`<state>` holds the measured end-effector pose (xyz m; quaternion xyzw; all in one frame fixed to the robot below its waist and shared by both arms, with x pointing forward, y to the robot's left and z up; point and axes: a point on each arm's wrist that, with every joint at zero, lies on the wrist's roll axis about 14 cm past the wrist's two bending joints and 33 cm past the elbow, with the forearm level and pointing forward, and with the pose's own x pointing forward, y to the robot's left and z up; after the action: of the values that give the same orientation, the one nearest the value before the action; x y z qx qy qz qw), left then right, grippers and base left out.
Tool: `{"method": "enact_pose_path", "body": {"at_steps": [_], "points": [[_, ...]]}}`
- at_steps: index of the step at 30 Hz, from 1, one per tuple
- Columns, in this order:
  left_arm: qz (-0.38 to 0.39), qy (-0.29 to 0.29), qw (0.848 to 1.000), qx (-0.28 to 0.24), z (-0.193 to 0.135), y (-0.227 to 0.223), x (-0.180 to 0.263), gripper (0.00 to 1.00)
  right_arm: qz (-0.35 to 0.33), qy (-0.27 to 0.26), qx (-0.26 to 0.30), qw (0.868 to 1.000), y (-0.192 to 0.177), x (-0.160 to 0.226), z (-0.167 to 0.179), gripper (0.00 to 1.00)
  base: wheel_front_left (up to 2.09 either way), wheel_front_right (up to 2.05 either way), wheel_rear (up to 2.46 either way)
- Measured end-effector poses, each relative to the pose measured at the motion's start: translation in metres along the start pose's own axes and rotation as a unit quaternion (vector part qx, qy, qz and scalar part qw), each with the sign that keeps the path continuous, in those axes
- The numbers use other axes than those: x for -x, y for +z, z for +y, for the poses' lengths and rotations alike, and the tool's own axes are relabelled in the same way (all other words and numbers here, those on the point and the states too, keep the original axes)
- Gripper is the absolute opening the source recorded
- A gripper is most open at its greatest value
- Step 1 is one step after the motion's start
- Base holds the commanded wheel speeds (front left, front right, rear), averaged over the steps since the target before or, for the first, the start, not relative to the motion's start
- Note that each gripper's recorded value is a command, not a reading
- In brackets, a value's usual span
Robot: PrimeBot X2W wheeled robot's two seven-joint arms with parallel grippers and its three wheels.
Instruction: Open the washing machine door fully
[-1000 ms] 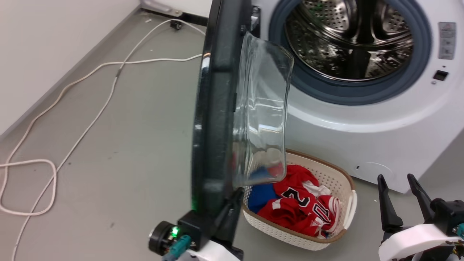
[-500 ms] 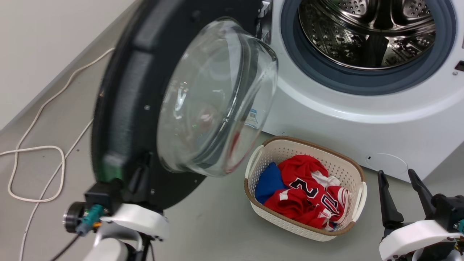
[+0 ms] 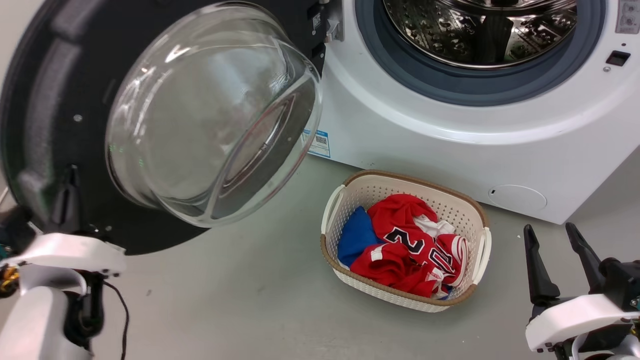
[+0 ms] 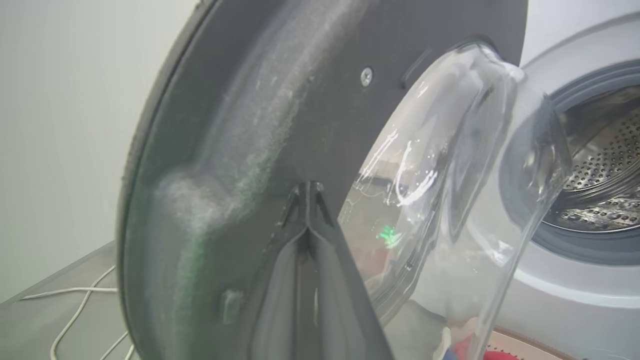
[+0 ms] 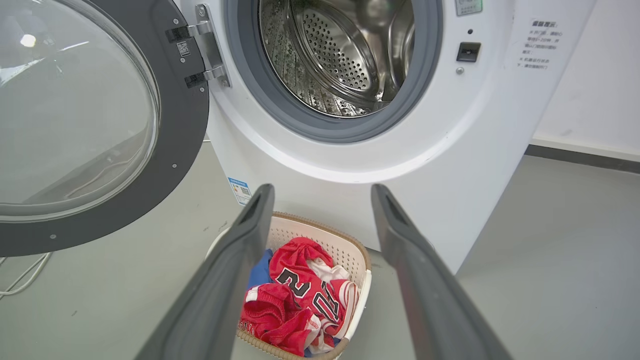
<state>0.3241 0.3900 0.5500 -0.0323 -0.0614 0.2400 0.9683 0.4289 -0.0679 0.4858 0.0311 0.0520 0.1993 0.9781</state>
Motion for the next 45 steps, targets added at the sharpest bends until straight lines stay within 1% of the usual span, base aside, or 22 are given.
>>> {"method": "enact_pose_path", "body": {"at_steps": [9,13,17,20,22,28,34,40,45], "points": [[-0.003,0.046,0.999,-0.003,0.035,0.003,-0.020,0.00,0.001,-0.008,0.000,1.000,-0.001,-0.001,-0.007,1.00,0.00,0.00,0.00],[-0.004,0.047,0.999,-0.006,0.037,0.002,-0.020,0.00,-0.001,-0.009,0.002,1.000,0.000,0.000,-0.008,1.00,0.00,0.00,0.00],[-0.010,0.043,0.999,-0.002,0.031,0.003,-0.017,0.00,-0.003,-0.009,0.002,1.000,0.001,0.001,-0.007,1.00,0.00,0.00,0.00],[-0.016,0.032,0.999,-0.005,0.024,0.004,-0.009,0.00,-0.008,-0.008,0.002,1.000,0.004,0.004,-0.004,1.00,0.00,0.00,0.00],[-0.023,0.024,0.999,0.004,0.018,0.006,-0.002,0.00,-0.010,-0.009,0.002,1.000,0.006,0.006,-0.003,1.00,0.00,0.00,0.00],[-0.040,-0.008,0.999,-0.003,0.000,0.011,0.026,0.00,-0.023,-0.004,0.005,1.000,0.016,0.011,0.005,1.00,0.00,0.00,0.00],[-0.011,-0.046,0.999,0.000,-0.019,-0.013,0.061,0.00,-0.029,-0.003,0.008,1.000,0.020,0.022,0.009,1.00,0.00,0.00,0.00],[0.011,-0.091,0.995,0.031,-0.061,-0.031,0.086,0.00,-0.035,-0.013,0.012,0.999,0.024,0.031,0.005,1.00,0.00,0.00,0.00],[0.026,-0.150,0.987,0.042,-0.101,-0.041,0.092,0.00,-0.041,-0.025,0.014,0.999,0.027,0.039,-0.001,1.00,0.00,0.00,0.00]]}}
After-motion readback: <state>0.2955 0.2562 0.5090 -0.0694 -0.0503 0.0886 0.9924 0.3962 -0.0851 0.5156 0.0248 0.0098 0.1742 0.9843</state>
